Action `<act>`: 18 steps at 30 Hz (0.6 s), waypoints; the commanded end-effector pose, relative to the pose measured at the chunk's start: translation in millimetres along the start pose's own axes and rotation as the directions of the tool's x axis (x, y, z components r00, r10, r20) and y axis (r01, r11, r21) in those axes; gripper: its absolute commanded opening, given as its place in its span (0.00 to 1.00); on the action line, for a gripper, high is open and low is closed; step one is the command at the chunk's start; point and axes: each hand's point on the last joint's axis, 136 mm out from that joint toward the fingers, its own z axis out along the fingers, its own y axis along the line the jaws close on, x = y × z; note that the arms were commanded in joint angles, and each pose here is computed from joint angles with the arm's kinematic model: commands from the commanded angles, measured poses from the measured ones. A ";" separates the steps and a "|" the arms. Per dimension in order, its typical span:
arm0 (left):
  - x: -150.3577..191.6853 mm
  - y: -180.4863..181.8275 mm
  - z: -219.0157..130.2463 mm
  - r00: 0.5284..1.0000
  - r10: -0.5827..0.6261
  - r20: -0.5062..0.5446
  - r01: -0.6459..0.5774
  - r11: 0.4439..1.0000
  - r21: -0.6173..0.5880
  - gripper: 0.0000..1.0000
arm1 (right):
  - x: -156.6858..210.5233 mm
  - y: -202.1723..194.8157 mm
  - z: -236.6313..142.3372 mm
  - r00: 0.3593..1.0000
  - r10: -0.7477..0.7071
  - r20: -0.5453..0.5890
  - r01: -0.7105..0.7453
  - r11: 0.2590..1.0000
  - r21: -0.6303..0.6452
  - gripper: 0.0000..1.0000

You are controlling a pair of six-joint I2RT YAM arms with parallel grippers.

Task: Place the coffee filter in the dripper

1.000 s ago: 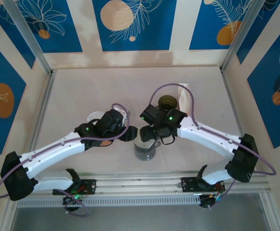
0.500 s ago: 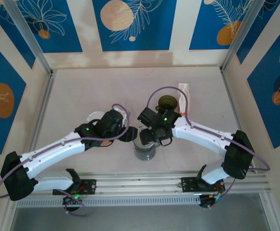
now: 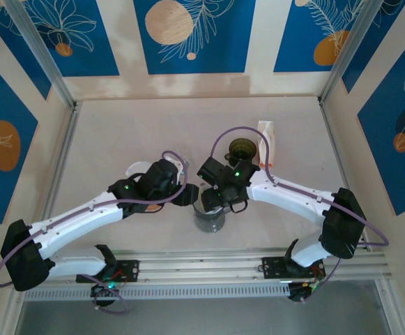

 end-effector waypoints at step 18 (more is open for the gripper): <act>-15.2 -9.3 -12.2 0.999 -0.032 0.044 0.030 0.998 0.049 0.68 | 16.2 -45.8 -82.0 0.941 0.189 0.279 -0.170 0.981 -0.092 0.73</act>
